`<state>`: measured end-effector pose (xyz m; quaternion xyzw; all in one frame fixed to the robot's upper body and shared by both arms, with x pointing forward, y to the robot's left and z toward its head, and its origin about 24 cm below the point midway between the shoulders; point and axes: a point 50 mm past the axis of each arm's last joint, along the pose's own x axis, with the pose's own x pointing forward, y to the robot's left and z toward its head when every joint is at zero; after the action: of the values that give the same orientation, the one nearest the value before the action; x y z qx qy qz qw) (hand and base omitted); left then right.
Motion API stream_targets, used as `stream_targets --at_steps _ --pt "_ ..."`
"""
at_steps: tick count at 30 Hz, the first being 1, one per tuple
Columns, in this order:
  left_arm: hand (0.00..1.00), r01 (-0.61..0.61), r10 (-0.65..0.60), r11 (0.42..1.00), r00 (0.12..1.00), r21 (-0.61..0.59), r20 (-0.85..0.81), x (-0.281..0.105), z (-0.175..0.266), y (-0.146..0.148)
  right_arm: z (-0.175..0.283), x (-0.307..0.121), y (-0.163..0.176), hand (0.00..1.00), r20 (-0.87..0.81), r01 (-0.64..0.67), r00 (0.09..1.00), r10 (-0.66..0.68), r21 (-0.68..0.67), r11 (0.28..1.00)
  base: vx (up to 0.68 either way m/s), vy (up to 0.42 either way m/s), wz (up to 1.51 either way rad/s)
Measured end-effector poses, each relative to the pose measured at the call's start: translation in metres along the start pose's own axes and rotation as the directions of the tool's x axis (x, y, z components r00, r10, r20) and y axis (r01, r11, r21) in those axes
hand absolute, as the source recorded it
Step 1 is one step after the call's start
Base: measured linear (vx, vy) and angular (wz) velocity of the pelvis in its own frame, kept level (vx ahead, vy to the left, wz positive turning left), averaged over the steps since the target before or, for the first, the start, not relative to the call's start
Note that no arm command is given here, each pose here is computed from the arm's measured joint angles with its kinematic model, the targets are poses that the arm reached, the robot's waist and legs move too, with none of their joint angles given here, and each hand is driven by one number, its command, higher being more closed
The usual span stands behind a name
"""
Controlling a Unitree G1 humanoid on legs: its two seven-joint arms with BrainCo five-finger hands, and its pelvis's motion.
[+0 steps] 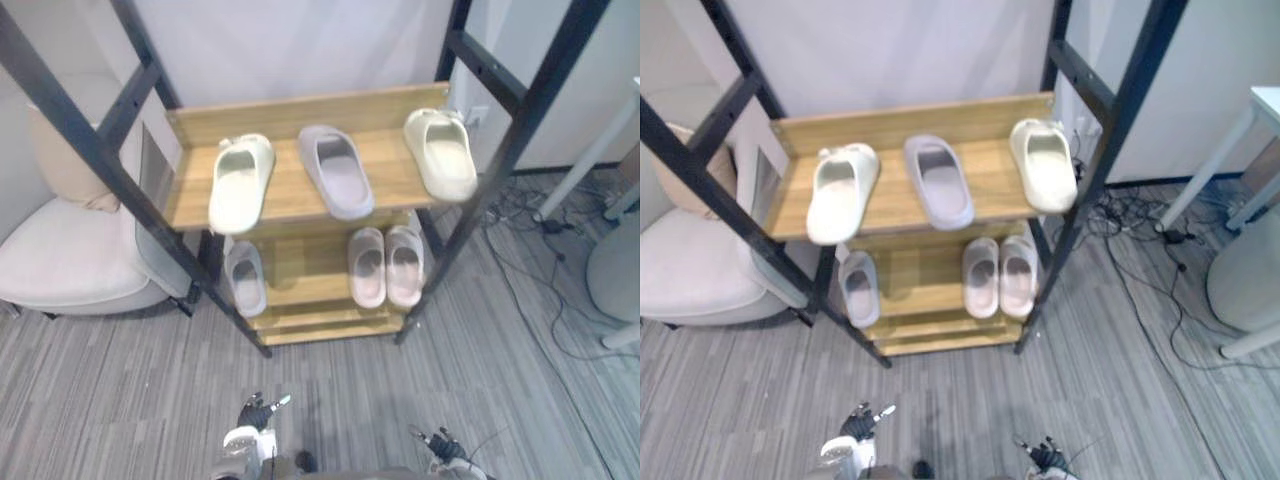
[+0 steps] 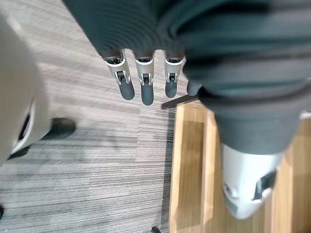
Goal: Organize the slippers on the shoe rack
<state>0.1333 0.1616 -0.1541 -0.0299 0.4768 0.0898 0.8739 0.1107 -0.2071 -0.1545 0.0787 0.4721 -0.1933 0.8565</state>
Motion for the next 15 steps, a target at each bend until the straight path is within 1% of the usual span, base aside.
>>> stream_targets --at_steps 3,4,5,6,7,9,13,15 --pt "0.0 0.004 -0.004 1.0 1.0 0.012 -0.02 0.001 -0.002 -0.001 0.009 0.002 -0.007 0.0 0.023 0.012 1.0 -0.012 -0.016 1.0 0.18 -0.102 -0.17" --pt "0.0 0.005 -0.004 0.999 1.0 0.035 -0.031 0.001 -0.004 0.001 0.008 0.002 -0.012 0.0 0.019 0.025 1.0 -0.025 -0.02 0.999 0.3 -0.196 0.28" --pt "0.0 -0.011 0.013 0.998 0.999 0.067 -0.039 0.001 -0.005 0.011 -0.004 -0.001 -0.017 0.0 -0.015 0.04 0.999 -0.04 -0.015 0.999 0.27 -0.19 0.4" --pt "0.0 -0.005 0.008 0.998 0.999 0.062 -0.048 0.001 -0.007 0.008 -0.005 -0.001 -0.023 0.0 -0.022 0.059 0.998 -0.058 0.001 0.998 0.3 -0.201 0.53" --pt "0.0 0.015 -0.012 0.998 0.999 0.054 -0.05 0.001 -0.006 0.0 -0.005 -0.001 -0.04 0.0 -0.035 0.109 0.993 -0.108 0.004 0.994 0.27 -0.195 0.23" --pt "0.0 0.026 -0.024 0.999 0.999 0.043 -0.045 0.001 -0.006 -0.006 0.0 0.001 -0.05 0.0 -0.032 0.136 0.99 -0.136 0.006 0.991 0.21 -0.162 -0.06" --pt "0.0 0.021 -0.018 0.999 0.998 0.044 -0.057 0.0 -0.01 -0.003 -0.002 0.001 -0.054 0.0 -0.048 0.146 0.988 -0.146 0.001 0.989 0.08 -0.063 0.05" --pt "0.0 0.0 0.003 0.998 0.998 0.06 -0.059 0.0 -0.012 0.007 -0.002 0.001 -0.049 0.0 -0.053 0.135 0.989 -0.135 0.006 0.991 0.0 0.0 0.0"
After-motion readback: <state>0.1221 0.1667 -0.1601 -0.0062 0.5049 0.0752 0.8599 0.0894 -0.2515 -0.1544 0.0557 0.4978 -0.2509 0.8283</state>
